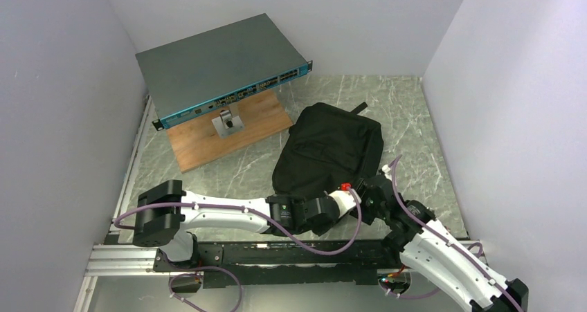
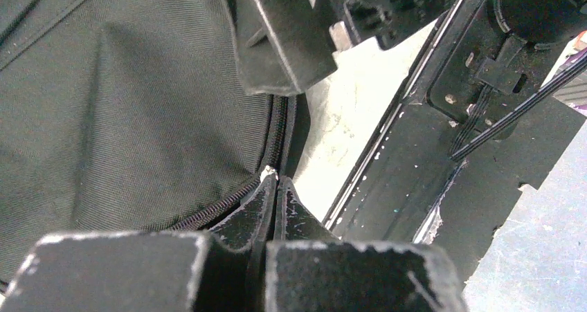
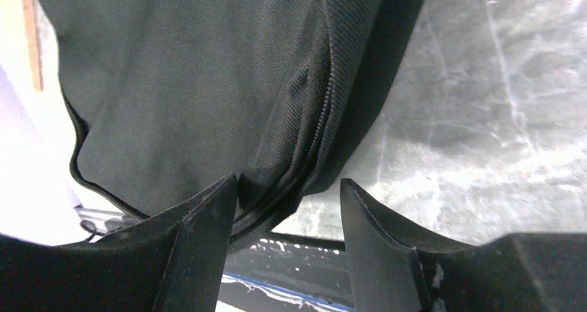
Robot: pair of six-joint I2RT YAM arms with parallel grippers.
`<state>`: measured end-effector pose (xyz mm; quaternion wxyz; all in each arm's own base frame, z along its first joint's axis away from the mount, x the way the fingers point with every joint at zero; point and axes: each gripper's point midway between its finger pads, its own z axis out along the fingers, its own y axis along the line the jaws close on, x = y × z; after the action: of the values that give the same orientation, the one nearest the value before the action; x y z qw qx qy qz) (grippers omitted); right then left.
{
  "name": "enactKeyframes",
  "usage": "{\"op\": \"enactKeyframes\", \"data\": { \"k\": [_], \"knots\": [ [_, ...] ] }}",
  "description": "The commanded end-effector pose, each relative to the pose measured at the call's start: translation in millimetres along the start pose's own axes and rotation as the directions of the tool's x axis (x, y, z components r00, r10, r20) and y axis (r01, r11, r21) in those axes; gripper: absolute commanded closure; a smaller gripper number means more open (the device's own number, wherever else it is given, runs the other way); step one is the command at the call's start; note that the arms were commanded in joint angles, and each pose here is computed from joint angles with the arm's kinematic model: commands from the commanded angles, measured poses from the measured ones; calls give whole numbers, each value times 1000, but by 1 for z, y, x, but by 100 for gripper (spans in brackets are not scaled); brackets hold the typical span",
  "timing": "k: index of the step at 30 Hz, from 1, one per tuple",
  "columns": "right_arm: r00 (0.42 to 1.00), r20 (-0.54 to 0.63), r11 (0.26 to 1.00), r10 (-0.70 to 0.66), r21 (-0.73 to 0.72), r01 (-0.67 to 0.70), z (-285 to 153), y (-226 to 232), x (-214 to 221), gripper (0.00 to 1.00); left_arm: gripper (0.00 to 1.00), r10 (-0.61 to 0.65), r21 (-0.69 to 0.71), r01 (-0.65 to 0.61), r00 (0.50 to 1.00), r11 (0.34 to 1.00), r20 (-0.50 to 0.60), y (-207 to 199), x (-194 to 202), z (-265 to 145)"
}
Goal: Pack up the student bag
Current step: Zip the student bag at the center of the board.
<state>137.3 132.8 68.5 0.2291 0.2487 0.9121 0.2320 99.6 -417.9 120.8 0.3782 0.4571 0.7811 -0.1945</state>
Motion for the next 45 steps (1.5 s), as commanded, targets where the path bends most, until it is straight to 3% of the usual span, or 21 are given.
{"op": "enactKeyframes", "data": {
  "k": [1, 3, 6, 8, 11, 14, 16, 18, 20, 23, 26, 27, 29, 32, 36, 40, 42, 45],
  "knots": [
    [999, 4, 972, 53, -229, -51, 5, 42, -2, 41, 100, 4, 66, -10, 997, 998, 83, -11, -21, -10],
    [998, -17, 951, 62, -303, -64, 4, 55, 1, 41, 100, -13, 120, 1, 995, 993, 96, -20, -23, -12],
    [996, -35, 953, 78, -290, -84, 11, 53, 4, 47, 100, -48, 153, 29, 991, 988, 123, -25, -28, -16],
    [996, -7, 970, 88, -227, -87, 15, 45, -2, 74, 100, -66, 102, 52, 988, 993, 138, -15, -29, -16],
    [991, 86, 993, 101, -73, -95, 14, 21, -18, 99, 100, -119, -132, 135, 985, 982, 122, 29, -16, -19],
    [964, 226, 980, 141, 104, -168, 2, -15, -40, 100, 100, -246, -440, 269, 963, 857, 111, 103, 22, -36],
    [940, 301, 964, 161, 158, -216, -7, -32, -49, 100, 100, -336, -536, 335, 937, 775, 99, 138, 54, -48],
    [917, 355, 963, 183, 122, -239, -15, -33, -58, 100, 100, -391, -556, 374, 916, 742, 94, 159, 78, -55],
    [900, 392, 970, 193, 60, -234, -24, -28, -66, 100, 100, -399, -499, 418, 904, 759, 150, 165, 75, -60],
    [876, 457, 985, 153, -1, -172, -38, -23, -80, 100, 100, -343, -375, 388, 921, 842, 182, 155, 63, -60],
    [896, 437, 994, 77, -100, -36, -39, 4, -79, 100, 100, -303, -205, 341, 933, 917, 196, 130, 38, -58],
    [907, 417, 994, 56, -112, -9, -38, 10, -76, 99, 100, -293, -133, 322, 935, 937, 200, 118, 29, -57],
    [936, 351, 989, -16, -135, 68, -37, 24, -65, 72, 100, -301, 8, 305, 933, 952, 199, 94, 16, -57],
    [956, 242, 956, -168, -198, 218, -48, 52, -48, 44, 100, -324, 185, 291, 929, 939, 182, 62, 2, -57],
    [943, 90, 911, -319, -245, 332, -66, 74, -26, 25, 100, -334, 228, 286, 919, 930, 210, 54, -18, -52],
    [926, -133, 921, -353, -223, 319, -61, 71, 3, 24, 100, -338, 220, 294, 921, 930, 196, 54, -21, -45],
    [945, -222, 963, -241, -178, 203, -54, 67, 15, 25, 100, -347, 225, 304, 918, 926, 190, 52, -20, -42],
    [962, -249, 967, -109, -249, 45, -56, 81, 23, 25, 100, -361, 253, 314, 918, 915, 166, 46, -17, -40]
  ]
}}
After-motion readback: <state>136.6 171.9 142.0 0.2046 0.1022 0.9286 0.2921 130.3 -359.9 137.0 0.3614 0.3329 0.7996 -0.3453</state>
